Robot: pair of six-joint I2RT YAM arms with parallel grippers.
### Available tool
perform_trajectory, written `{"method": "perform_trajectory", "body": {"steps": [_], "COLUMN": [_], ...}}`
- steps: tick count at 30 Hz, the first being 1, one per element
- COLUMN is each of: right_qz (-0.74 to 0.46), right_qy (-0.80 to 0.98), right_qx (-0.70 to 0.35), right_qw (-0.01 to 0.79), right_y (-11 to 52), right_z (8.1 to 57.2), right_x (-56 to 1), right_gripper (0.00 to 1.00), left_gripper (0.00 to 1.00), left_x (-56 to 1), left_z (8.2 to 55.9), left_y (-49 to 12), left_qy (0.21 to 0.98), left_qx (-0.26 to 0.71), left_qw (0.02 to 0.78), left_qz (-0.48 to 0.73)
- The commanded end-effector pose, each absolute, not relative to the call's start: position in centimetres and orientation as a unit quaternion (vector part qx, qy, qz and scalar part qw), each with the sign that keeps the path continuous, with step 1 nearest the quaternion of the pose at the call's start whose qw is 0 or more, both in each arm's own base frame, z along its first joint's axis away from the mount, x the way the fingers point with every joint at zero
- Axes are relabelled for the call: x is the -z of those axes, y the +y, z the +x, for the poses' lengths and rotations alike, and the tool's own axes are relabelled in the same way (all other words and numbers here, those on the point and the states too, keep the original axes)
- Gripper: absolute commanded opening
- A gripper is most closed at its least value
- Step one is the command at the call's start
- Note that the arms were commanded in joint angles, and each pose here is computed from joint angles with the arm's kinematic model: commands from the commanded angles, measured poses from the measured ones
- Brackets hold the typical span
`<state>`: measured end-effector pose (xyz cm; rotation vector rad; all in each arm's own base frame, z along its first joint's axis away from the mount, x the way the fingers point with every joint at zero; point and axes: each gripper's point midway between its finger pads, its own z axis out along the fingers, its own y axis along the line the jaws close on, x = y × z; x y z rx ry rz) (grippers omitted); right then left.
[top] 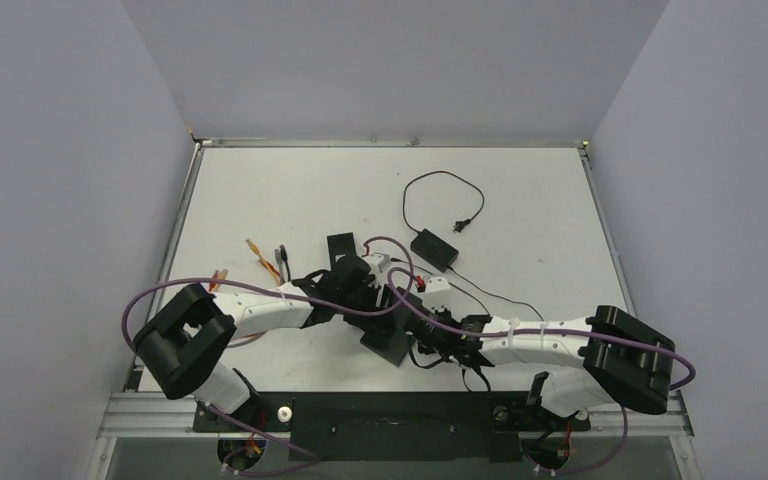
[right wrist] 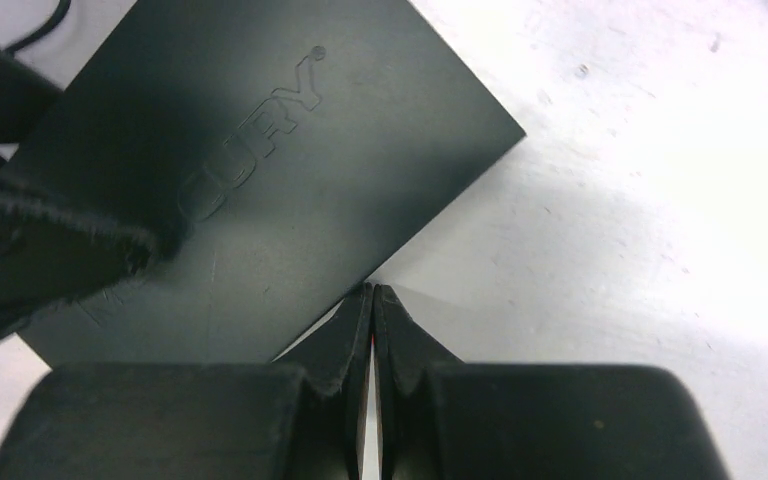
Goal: Insert the plug into the switch port
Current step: Adjust the switch port at the center of the board.
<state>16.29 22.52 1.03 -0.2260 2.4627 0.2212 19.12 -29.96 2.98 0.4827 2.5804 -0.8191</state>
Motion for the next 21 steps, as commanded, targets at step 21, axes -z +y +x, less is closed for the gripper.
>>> {"method": "perform_trajectory", "body": {"steps": [21], "right_qz": [-0.139], "right_qy": [0.915], "right_qx": [-0.065], "right_qw": [0.372], "right_y": [25.0], "right_z": [20.0], "right_x": [-6.0], "right_gripper": [0.23], "left_gripper": [0.66], "left_x": [-8.8], "left_z": [17.3], "left_y": [-21.6], "left_qy": [0.926], "left_qx": [0.24], "left_qw": [0.281], "left_qz": [0.075]}}
